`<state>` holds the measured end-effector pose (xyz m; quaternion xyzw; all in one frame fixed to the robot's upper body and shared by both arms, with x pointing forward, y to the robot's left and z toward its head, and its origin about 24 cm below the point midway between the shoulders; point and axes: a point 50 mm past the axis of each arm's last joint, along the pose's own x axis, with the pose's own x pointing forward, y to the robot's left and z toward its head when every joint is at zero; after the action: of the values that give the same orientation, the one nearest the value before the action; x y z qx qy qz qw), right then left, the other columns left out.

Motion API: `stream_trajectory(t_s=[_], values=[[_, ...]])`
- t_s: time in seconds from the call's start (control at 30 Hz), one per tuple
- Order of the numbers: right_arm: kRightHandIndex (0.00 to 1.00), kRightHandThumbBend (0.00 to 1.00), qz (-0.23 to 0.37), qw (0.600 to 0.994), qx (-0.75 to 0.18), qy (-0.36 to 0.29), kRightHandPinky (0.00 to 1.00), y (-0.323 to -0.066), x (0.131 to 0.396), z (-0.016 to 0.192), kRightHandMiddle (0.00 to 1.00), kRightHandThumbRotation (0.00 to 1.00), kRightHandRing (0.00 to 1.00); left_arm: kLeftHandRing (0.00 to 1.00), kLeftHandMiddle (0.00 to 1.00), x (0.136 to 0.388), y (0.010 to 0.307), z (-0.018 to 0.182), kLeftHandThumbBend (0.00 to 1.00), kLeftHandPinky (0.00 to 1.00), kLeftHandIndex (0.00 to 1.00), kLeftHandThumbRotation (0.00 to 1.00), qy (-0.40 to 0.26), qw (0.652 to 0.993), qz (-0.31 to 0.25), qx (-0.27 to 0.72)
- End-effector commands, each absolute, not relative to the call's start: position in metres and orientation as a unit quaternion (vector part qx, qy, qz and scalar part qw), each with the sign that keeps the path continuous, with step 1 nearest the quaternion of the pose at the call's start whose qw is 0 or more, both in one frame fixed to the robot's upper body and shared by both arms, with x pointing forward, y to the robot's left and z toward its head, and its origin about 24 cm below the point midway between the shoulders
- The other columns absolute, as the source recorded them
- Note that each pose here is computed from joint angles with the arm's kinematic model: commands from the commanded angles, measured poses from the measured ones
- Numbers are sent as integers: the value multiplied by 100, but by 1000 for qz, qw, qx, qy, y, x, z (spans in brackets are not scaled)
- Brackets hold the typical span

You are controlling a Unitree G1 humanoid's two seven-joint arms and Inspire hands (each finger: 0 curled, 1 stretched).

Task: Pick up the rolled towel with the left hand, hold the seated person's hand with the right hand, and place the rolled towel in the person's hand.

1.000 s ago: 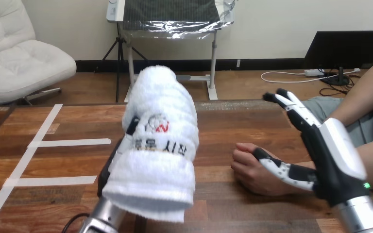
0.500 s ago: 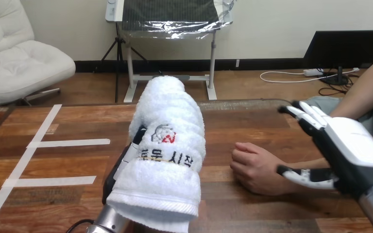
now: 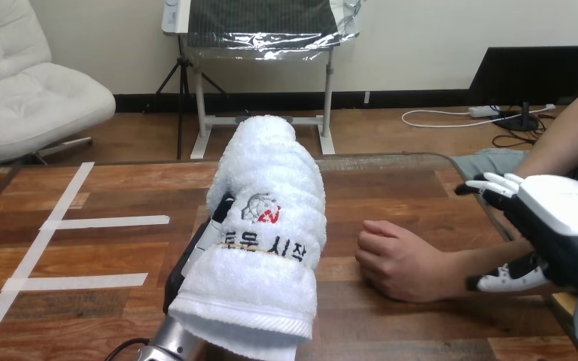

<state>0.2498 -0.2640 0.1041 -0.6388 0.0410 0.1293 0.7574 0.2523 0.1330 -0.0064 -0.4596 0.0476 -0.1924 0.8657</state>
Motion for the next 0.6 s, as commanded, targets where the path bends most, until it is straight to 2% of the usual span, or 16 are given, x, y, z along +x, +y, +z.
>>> stream_trajectory(t_s=[0.0,0.57], values=[[86,82,131,730,-670,14,87,-252,264,136,92,11,94,30,39,264,112,22,58,22,49,0,-18,843,-226,-488],[85,83,183,687,-699,76,84,-244,276,140,90,4,91,30,39,264,112,23,59,21,49,0,-22,843,-225,-488]])
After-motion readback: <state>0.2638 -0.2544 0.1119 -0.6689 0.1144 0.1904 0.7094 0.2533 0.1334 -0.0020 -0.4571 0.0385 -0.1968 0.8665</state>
